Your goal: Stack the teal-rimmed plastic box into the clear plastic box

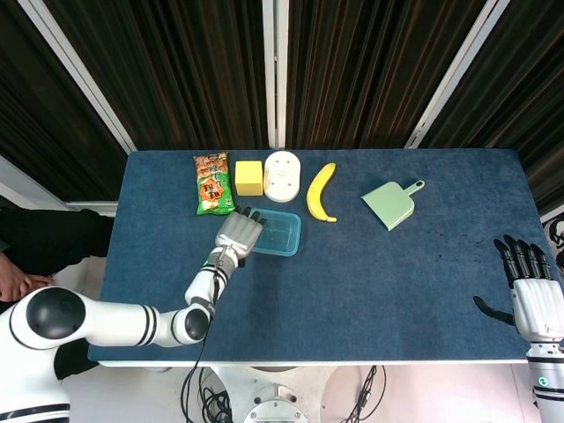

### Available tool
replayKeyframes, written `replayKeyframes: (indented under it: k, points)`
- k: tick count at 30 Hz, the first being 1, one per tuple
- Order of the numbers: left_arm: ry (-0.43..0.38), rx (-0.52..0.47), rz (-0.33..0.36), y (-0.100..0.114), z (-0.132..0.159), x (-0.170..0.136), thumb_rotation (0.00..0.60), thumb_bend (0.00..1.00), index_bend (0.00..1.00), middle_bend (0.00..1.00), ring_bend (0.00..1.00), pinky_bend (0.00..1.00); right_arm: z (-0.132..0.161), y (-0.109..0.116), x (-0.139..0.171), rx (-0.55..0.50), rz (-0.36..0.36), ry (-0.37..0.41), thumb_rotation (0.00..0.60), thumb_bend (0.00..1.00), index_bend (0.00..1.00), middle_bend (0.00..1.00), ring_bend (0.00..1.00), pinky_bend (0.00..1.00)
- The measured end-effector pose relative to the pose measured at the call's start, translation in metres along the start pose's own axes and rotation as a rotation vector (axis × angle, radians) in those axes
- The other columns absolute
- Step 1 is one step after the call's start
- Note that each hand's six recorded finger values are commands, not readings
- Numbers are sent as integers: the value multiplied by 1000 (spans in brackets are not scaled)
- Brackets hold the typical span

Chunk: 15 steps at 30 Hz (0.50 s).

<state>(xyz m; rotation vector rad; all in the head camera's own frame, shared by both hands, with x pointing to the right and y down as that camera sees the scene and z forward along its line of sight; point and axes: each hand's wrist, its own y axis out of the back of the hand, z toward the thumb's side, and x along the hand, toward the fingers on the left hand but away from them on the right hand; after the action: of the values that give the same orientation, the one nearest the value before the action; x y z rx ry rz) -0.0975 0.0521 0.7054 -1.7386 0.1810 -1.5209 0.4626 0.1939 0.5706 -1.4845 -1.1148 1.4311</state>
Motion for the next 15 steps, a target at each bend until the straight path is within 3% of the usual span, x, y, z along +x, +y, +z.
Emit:
replayKeyframes:
  k: [15]
  points:
    - [10,-14,-79,-17,-2,14,600,23,102,138,12,109,3,-2,-3,4,9,2,600,76,0,32,0,0]
